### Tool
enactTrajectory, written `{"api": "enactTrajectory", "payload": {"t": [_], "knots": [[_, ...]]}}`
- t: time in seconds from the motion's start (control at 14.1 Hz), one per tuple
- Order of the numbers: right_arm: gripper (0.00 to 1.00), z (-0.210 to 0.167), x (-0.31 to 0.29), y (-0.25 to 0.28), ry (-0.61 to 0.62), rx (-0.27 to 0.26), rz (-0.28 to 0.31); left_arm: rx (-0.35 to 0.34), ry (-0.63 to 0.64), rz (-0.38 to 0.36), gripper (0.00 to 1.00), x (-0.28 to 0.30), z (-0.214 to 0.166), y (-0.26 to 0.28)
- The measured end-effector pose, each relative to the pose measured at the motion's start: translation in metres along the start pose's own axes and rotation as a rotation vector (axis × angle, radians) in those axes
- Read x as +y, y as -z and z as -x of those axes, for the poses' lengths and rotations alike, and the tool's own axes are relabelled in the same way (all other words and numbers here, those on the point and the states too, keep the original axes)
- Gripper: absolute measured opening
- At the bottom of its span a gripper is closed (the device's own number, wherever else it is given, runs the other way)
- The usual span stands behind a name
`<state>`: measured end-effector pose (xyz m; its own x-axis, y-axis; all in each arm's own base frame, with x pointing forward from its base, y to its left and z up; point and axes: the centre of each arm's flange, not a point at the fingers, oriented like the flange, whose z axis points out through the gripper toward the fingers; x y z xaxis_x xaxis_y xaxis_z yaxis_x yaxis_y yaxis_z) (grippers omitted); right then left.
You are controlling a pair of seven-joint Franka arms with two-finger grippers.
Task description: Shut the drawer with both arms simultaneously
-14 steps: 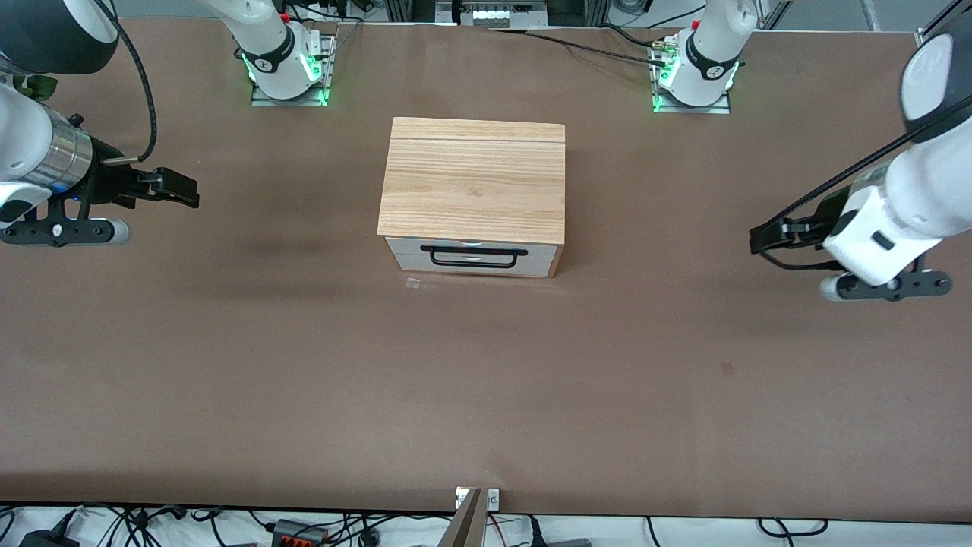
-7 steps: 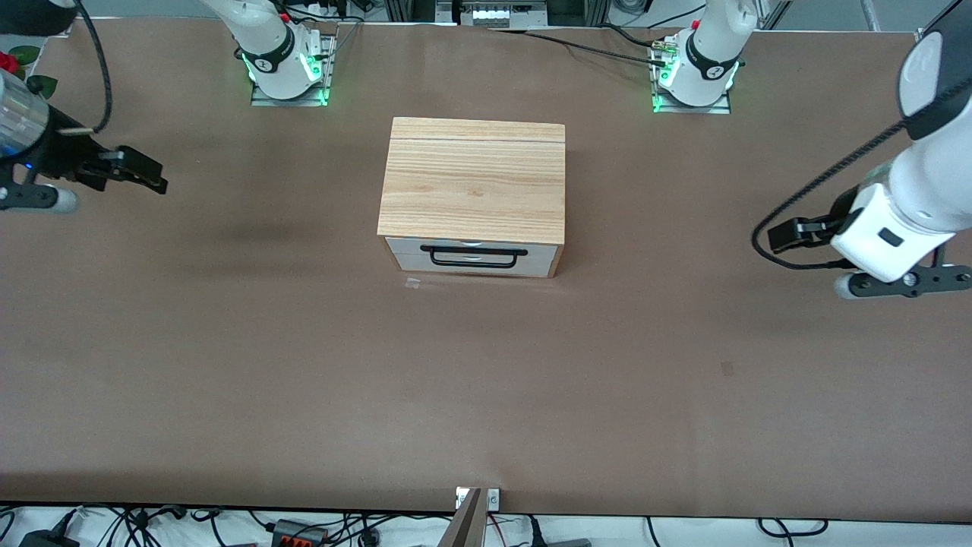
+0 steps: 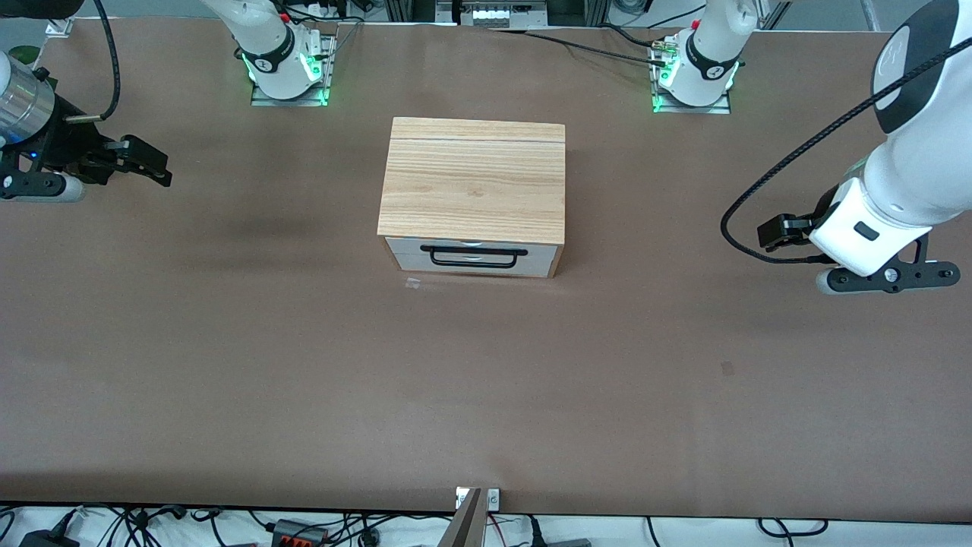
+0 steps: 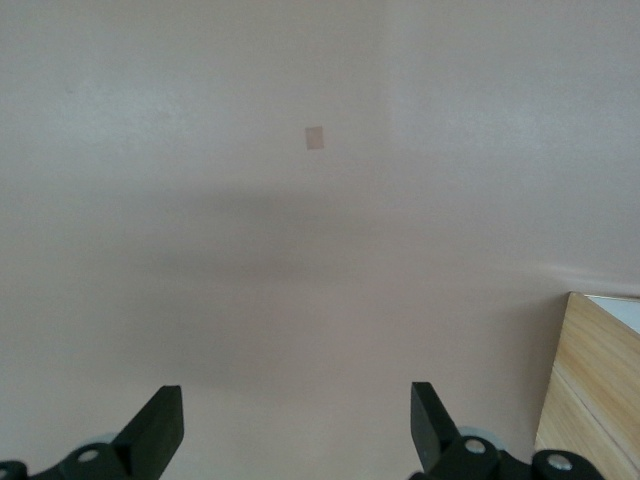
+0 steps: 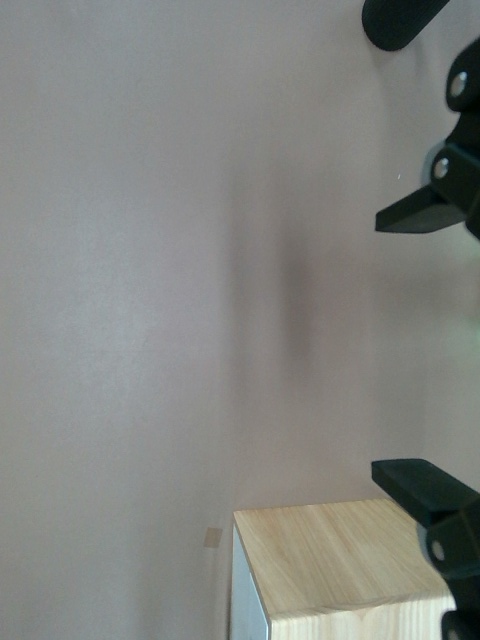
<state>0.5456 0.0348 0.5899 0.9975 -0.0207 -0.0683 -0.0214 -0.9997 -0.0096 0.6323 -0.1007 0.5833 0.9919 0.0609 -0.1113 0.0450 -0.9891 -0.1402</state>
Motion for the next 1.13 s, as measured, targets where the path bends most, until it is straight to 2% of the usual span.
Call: {"api": "enactTrajectory", "payload": {"t": [0.28, 0.42, 0.64, 0.92, 1.13], "knots": [[1.0, -0.003, -0.002, -0.002, 0.004, -0.002, 0.003, -0.025, 0.031, 0.084, 1.0, -0.025, 0.019, 0.007], [1.0, -0.003, -0.003, -0.001, 0.006, -0.001, 0.003, 0.008, 0.026, 0.11, 1.0, -0.026, 0.039, 0.008], [1.0, -0.003, -0.002, -0.001, 0.004, -0.001, 0.003, 0.068, 0.019, 0.123, 1.0, -0.019, 0.065, -0.002], [1.0, 0.001, 0.003, -0.004, -0.004, -0.037, 0.006, 0.047, 0.021, 0.118, 1.0, -0.02, 0.068, -0.017], [1.0, 0.001, 0.004, -0.005, -0.007, -0.043, 0.006, 0.037, 0.02, 0.119, 1.0, -0.019, 0.068, -0.021]]}}
